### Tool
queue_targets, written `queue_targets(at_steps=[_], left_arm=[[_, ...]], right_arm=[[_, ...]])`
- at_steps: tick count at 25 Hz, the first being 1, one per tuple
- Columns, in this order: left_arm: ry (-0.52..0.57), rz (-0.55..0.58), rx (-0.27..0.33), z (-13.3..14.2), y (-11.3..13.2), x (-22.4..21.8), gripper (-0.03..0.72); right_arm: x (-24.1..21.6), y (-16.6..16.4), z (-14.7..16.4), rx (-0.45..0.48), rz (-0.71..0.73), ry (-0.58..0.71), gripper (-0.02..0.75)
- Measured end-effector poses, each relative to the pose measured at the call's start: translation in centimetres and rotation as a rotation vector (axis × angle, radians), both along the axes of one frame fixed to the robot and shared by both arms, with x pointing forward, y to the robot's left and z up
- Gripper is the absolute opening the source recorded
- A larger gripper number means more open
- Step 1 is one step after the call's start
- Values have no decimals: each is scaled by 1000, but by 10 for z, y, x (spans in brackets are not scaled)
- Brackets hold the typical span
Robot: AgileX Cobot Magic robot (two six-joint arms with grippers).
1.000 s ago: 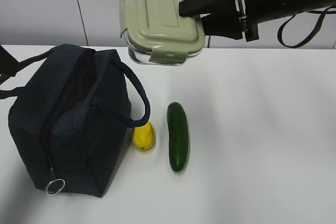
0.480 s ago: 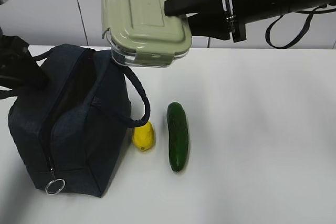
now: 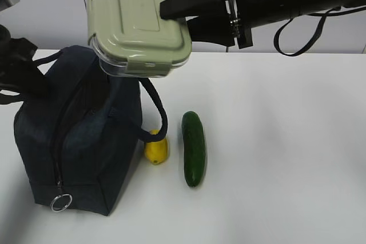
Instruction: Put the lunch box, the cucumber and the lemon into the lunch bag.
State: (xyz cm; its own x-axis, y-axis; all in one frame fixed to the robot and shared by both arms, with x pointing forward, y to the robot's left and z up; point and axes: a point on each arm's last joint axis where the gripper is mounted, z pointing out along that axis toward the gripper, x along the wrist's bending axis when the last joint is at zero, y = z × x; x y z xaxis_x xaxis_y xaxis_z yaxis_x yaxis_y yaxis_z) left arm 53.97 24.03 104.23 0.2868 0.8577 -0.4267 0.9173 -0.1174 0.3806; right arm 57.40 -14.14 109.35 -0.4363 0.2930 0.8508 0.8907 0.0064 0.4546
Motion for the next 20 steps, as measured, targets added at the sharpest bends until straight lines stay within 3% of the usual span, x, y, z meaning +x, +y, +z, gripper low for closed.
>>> queue_targets(at_steps=[5,13,16,20], left_arm=[[-28,5,-81,16,-6,5,-4],[-49,4,-207,32,-15,8,-4],[-60,0,-263,35,-18,8,-4],[-70,-11,-294,37,-20,8,-4]], right_arm=[[2,6,3,35,-40,1,344],[9,8,2,16,-125,-17,344],[13,9,-4,17,-140,-1,344],[23,11,-25,3,-143,52,344]])
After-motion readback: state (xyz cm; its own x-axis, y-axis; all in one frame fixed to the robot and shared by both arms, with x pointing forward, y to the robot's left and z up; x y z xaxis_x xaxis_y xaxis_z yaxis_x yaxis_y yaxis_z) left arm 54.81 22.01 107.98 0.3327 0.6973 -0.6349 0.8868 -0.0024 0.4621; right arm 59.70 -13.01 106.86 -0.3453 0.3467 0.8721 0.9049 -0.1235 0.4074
